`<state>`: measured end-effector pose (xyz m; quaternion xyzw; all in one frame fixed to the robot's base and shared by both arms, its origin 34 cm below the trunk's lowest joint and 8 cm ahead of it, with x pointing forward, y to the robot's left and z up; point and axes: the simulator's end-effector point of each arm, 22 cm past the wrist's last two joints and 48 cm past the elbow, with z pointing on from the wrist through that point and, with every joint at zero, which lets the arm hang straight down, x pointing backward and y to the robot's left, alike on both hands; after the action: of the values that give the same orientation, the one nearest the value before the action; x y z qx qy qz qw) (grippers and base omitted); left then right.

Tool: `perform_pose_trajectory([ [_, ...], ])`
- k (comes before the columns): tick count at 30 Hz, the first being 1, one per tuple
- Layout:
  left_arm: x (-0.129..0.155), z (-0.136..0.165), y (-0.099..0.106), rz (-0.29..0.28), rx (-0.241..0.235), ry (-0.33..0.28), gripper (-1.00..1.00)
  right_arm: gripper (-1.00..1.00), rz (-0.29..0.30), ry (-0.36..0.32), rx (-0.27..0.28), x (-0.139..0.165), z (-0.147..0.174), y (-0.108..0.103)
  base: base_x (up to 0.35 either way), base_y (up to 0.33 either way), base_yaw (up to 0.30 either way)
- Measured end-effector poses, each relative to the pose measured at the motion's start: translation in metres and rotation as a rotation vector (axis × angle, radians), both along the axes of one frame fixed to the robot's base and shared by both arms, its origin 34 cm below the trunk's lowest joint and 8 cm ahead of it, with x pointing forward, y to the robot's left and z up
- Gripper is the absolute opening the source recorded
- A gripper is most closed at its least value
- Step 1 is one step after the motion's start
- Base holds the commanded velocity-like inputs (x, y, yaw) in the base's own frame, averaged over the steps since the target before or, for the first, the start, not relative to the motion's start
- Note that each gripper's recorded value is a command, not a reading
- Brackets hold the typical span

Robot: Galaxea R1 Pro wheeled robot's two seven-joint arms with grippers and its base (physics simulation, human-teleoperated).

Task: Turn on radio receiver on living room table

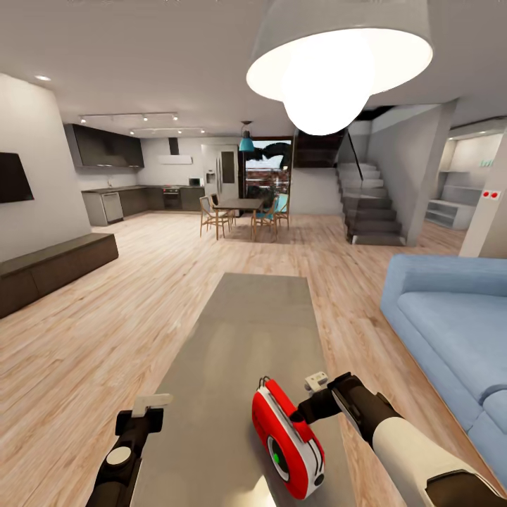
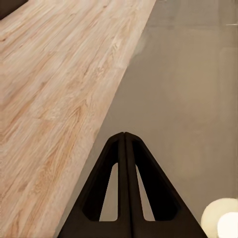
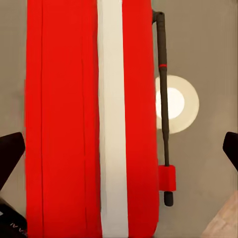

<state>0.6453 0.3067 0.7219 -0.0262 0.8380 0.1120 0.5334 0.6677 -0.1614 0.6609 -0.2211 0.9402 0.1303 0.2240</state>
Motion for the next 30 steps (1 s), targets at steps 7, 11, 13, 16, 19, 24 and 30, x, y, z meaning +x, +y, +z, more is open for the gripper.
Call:
perform_pose_trajectory([
  [7, 0.001, 0.012, 0.0, 0.0, 0.0, 0.001, -1.0, 1.0, 0.0, 0.0, -0.001, 0.001, 0.013, 0.0, 0.0, 0.0, 0.0],
  [11, 0.001, 0.019, 0.0, 0.0, 0.0, 0.003, -1.0, 1.0, 0.0, 0.0, -0.001, 0.001, 0.02, 0.0, 0.0, 0.0, 0.0],
  [13, 0.001, 0.023, 0.0, 0.0, 0.0, 0.003, -1.0, 1.0, 0.0, 0.0, -0.001, 0.002, 0.023, 0.0, 0.0, 0.0, 0.0],
  [16, 0.002, 0.028, 0.0, 0.001, -0.001, 0.004, -1.0, 1.0, 0.0, 0.001, -0.001, 0.002, 0.028, 0.0, 0.0, 0.0, 0.0],
  [19, 0.002, 0.033, 0.0, 0.001, -0.001, 0.005, -1.0, 1.0, 0.0, 0.001, -0.001, 0.002, 0.033, 0.0, 0.0, 0.0, 0.0],
  [24, 0.002, 0.041, 0.0, 0.001, -0.001, 0.005, -1.0, 1.0, 0.0, 0.001, -0.001, 0.003, 0.042, 0.0, 0.0, 0.0, 0.0],
  [30, 0.003, 0.051, 0.0, 0.001, -0.001, 0.005, -1.0, 1.0, 0.0, 0.001, -0.001, 0.003, 0.052, 0.0, 0.0, 0.0, 0.0],
])
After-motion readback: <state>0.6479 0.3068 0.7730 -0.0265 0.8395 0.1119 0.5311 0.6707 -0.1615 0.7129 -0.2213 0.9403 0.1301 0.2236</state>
